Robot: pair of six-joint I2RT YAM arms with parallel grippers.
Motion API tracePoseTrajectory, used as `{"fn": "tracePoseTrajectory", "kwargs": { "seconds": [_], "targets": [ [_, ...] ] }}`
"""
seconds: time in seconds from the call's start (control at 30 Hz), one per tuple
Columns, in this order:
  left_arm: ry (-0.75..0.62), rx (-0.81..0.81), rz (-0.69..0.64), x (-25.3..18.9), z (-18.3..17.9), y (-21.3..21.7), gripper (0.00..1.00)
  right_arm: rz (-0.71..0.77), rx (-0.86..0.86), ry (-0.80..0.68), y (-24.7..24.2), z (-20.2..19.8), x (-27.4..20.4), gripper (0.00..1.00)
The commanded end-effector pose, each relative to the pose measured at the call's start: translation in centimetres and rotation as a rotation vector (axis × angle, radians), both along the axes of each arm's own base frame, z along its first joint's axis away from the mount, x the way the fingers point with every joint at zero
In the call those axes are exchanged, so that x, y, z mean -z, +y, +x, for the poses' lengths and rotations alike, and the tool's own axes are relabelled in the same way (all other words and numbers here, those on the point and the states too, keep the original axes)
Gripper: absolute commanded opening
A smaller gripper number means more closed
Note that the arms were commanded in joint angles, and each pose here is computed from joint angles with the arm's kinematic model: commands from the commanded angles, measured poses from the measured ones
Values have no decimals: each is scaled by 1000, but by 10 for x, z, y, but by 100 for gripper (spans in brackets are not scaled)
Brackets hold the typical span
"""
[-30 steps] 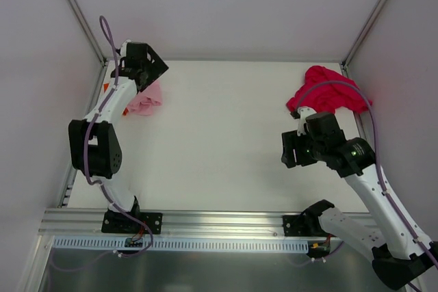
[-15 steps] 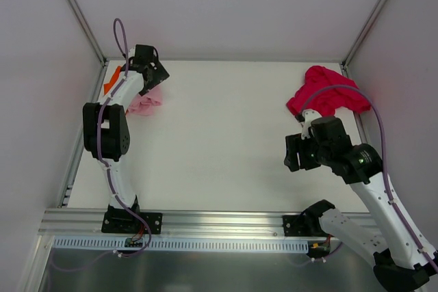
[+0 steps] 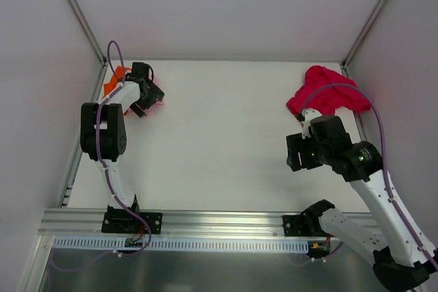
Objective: Fold and stack the t-shirts
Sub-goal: Put the neatly folded tshirt into the corner of the board with the left arm
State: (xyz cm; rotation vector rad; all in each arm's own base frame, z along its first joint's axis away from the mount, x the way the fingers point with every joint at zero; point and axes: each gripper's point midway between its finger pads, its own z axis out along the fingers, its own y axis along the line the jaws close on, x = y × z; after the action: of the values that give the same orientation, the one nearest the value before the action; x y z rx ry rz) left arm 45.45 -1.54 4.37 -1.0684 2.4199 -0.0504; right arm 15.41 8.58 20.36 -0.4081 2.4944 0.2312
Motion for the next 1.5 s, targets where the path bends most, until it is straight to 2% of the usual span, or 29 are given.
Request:
{"fn": "tracePoseTrajectory", "kwargs": {
  "seconds": [0.0, 0.07, 0.2, 0.4, 0.6, 0.63, 0.73, 0.83, 1.0, 1.23, 1.47],
  "targets": [
    [-18, -14, -76, -6, 3, -12, 83, -11, -4, -38, -4, 1, -14, 67],
    [-12, -4, -88, -2, 3, -15, 82, -7, 0, -36, -3, 1, -13, 67],
    [-133, 62, -133, -34, 21, -26, 80, -6, 4, -28, -3, 1, -9, 67],
    [-352, 75, -11, -130, 51, -8, 82, 15, -1, -35, 2, 4, -9, 67],
    [-391, 94, 139, -161, 65, 14, 82, 32, -5, -48, 7, 9, -15, 67],
    [-379, 57, 201, -161, 64, 27, 85, 34, -5, -52, 7, 10, -17, 67],
    [-326, 23, 233, -143, 65, 44, 86, 26, 0, -64, 4, 9, -20, 68],
    [-211, 20, 206, -113, 56, 44, 85, 6, 4, -76, -2, 7, -24, 68],
    [-135, -5, 154, -71, 34, 38, 85, 5, 5, -80, -4, 4, -31, 68],
    [-23, -29, 96, -38, 16, 41, 85, -2, 11, -100, -11, -2, -43, 68],
    [101, -26, 7, -1, -8, 27, 85, -13, 25, -117, -19, -8, -47, 68]
  ]
}}
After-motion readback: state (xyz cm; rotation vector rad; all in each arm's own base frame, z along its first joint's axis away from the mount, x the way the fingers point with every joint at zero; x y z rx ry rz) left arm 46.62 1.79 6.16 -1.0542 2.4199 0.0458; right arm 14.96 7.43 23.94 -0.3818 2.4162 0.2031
